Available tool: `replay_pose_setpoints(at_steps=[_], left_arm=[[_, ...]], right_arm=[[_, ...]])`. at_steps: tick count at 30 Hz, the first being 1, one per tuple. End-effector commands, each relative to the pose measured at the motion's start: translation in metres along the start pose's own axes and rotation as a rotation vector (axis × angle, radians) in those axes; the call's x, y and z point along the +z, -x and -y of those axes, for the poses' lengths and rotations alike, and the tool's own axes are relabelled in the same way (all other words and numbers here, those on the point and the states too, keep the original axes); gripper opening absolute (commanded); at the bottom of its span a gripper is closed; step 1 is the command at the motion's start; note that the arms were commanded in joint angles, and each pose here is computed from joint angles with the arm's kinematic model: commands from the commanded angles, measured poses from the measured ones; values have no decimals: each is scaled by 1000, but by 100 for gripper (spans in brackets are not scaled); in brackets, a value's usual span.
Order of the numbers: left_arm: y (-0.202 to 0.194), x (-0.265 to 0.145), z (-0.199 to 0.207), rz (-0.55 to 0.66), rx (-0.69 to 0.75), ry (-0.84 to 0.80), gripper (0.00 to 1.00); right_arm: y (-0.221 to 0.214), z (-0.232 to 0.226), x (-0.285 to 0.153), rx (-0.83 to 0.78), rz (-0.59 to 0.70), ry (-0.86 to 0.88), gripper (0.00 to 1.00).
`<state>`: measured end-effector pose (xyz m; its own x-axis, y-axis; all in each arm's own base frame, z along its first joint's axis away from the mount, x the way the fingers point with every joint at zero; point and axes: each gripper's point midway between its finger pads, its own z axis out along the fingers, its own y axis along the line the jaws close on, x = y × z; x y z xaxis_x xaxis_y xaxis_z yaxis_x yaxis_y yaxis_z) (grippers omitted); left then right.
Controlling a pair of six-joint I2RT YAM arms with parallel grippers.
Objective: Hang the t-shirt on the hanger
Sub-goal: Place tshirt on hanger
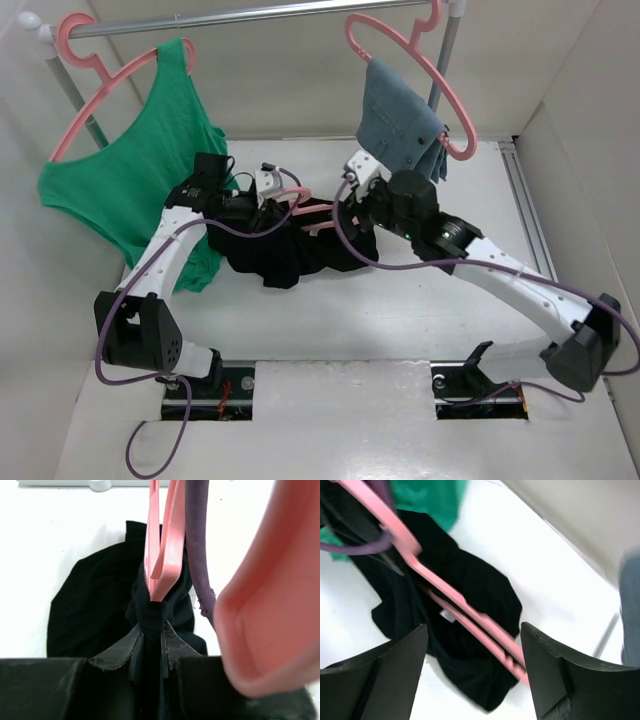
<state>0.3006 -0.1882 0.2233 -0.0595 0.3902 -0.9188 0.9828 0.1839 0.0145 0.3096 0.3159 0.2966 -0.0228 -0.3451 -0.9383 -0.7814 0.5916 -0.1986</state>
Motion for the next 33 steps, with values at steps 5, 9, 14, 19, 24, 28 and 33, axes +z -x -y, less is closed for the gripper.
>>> replay_pose_setpoints(at_steps=[5, 9, 14, 19, 24, 28, 33], left_arm=[[30, -8, 2, 66, -27, 15, 0], [36, -8, -4, 72, -50, 31, 0], [42, -10, -5, 97, -47, 50, 0], [41, -13, 1, 112, -53, 89, 0], [42, -15, 7, 128, -76, 97, 0], [47, -18, 10, 136, -79, 101, 0], [46, -20, 12, 128, -78, 107, 0]], right_arm=[[-60, 16, -24, 447, -36, -232, 76], [-56, 16, -18, 554, 21, -222, 71], [-68, 18, -8, 787, 49, -297, 71], [-108, 9, 4, 972, 50, -337, 72], [-128, 11, 17, 1028, 20, -390, 72], [-127, 14, 32, 1011, 50, -380, 72], [-141, 13, 49, 1014, 18, -372, 66]])
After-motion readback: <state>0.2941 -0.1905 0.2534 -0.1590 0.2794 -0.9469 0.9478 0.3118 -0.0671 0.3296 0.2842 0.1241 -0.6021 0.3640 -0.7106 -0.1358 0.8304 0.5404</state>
